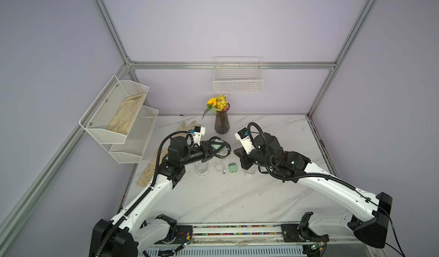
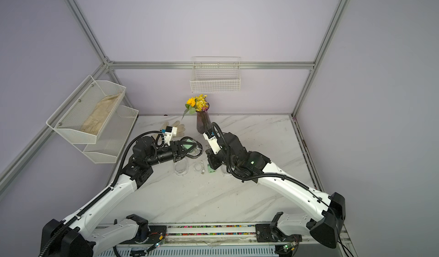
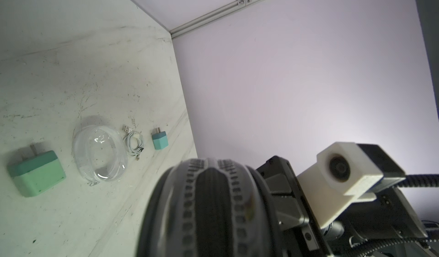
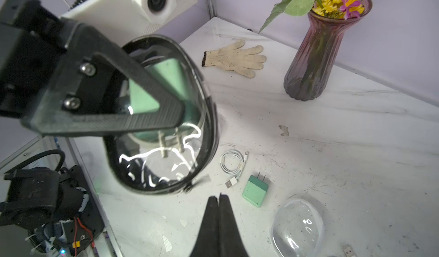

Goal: Pack away charging kits
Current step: Zip the zipper on the storage bag.

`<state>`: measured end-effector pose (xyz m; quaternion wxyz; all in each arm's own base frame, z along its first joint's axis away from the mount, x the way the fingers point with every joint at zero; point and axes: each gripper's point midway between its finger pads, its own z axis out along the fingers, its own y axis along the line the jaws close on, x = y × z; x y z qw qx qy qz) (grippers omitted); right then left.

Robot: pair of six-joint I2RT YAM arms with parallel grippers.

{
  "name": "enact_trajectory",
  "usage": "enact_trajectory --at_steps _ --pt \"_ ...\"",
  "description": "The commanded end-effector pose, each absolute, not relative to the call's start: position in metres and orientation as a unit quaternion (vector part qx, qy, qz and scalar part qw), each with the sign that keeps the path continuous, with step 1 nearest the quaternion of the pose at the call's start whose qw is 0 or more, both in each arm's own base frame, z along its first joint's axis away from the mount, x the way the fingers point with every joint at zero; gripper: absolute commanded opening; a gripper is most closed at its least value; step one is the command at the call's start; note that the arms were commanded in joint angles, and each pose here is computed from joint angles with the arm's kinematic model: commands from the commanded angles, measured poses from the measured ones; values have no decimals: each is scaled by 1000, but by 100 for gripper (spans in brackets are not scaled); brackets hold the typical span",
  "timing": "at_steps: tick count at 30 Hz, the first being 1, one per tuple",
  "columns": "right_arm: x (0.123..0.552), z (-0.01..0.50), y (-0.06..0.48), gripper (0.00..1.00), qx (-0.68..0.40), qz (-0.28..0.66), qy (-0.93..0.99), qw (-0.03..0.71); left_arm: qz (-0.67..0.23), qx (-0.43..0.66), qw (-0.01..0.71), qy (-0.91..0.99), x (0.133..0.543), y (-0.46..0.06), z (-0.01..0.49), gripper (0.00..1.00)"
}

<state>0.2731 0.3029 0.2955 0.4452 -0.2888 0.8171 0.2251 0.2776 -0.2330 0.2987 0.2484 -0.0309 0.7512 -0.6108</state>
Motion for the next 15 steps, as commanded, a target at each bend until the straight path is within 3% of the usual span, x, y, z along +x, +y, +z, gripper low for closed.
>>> enact_trajectory --at_steps 1,7,11,15 --pt "283 312 301 0 -299 201 805 471 -637 71 274 717 251 -238 355 17" --pt "273 322 318 0 -329 243 785 466 -642 76 278 711 245 -233 349 17" --pt "247 317 316 0 -370 268 783 422 -659 56 272 699 252 -223 352 17" --pt "223 309 313 25 -386 301 779 391 -675 53 258 690 256 -218 359 17"
